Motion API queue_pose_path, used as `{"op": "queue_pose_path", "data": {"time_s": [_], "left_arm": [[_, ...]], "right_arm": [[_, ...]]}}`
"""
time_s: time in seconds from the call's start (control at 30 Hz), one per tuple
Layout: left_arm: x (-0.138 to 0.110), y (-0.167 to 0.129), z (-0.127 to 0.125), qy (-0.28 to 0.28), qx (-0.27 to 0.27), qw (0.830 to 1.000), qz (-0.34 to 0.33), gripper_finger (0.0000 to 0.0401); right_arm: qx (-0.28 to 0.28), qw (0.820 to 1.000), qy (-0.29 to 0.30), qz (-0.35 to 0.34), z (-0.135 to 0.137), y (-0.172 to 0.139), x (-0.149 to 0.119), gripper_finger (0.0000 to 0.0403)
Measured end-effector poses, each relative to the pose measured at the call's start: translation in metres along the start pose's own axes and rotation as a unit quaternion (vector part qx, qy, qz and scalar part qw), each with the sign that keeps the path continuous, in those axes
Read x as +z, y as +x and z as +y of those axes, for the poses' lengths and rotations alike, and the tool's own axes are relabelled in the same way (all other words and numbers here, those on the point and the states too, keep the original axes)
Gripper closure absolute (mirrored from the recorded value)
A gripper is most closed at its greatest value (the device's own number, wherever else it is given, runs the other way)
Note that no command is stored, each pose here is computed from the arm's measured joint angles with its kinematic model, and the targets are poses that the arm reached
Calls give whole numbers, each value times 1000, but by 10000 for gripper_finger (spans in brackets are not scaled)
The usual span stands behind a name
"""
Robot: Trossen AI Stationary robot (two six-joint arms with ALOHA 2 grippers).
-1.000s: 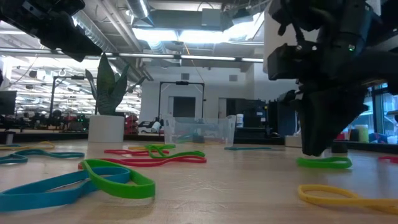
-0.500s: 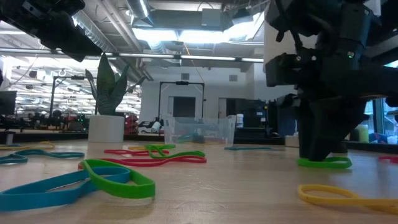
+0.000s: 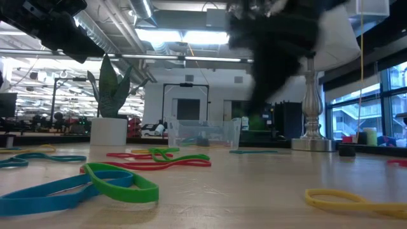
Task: Pick and place rubber bands into bin
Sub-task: Put the green rubber band into the transparent bin
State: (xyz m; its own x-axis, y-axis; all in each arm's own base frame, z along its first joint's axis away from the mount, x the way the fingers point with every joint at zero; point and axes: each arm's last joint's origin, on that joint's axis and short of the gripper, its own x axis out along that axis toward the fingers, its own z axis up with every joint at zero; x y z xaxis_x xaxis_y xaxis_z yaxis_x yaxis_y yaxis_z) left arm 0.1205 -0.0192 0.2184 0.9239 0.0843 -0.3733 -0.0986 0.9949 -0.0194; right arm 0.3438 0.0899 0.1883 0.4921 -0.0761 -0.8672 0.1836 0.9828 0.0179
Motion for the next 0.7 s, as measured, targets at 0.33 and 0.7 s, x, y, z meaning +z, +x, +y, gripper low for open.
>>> {"op": "queue_pose_path", "data": {"time_s": [0.33, 0.7], "left_arm": [[0, 0, 0, 0, 0, 1000, 0, 400], [0, 0, 0, 0, 0, 1000, 0, 400]], "right_arm": [[-135, 977, 50, -155, -92, -52, 111, 401], [-213, 958, 159, -108, -197, -8, 116, 399]]}}
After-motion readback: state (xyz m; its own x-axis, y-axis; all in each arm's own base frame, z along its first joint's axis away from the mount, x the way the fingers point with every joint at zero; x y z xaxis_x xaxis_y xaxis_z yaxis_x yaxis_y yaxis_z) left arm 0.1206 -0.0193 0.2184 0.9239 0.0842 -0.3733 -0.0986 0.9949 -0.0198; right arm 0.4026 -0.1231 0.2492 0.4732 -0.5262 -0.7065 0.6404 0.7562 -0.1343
